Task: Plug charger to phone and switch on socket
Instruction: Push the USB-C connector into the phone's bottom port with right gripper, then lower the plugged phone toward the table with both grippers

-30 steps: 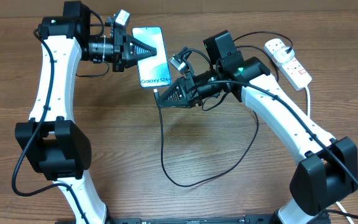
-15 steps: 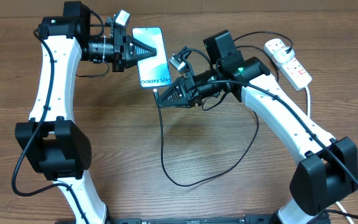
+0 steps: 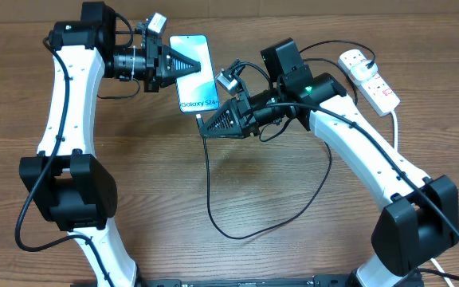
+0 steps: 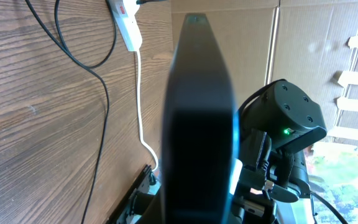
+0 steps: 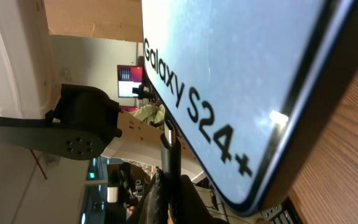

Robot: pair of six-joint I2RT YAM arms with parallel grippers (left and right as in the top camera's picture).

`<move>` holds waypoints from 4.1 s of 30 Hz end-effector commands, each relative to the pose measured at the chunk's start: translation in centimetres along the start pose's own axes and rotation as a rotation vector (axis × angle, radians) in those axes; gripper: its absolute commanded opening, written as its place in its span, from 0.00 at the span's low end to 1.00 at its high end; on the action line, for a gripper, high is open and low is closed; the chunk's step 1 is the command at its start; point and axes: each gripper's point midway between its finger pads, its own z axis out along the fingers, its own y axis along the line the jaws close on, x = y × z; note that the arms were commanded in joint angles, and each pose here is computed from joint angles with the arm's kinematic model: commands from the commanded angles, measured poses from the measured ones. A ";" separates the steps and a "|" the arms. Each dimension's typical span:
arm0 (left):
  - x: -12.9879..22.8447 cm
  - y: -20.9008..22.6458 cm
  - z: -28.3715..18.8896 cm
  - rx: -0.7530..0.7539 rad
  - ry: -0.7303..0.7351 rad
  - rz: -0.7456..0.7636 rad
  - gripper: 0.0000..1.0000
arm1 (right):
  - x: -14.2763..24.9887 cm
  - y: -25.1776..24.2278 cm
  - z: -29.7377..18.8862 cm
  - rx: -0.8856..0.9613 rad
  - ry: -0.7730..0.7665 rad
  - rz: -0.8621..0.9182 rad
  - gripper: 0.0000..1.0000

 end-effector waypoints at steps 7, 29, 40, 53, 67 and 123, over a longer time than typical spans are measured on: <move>0.5 -0.9 0.4 0.029 0.016 -0.011 0.04 | -0.7 0.3 -0.5 0.017 -0.027 -0.035 0.04; 0.7 -1.5 0.4 0.066 0.024 -0.031 0.04 | -1.3 -0.2 -1.2 0.043 -0.056 -0.038 0.04; 0.8 -1.5 0.4 0.066 0.025 -0.035 0.04 | -1.8 0.1 -1.2 0.037 -0.068 -0.069 0.04; 1.1 -1.5 0.4 0.065 0.031 -0.047 0.04 | -3.0 0.1 -1.3 0.059 -0.107 -0.097 0.04; 1.6 -1.3 0.4 0.053 0.041 -0.034 0.04 | -3.4 -0.2 -1.4 0.080 -0.125 -0.107 0.04; -0.4 16.9 6.1 -0.470 0.120 -0.026 0.04 | -1.2 -6.0 -2.4 0.352 -0.132 0.072 0.73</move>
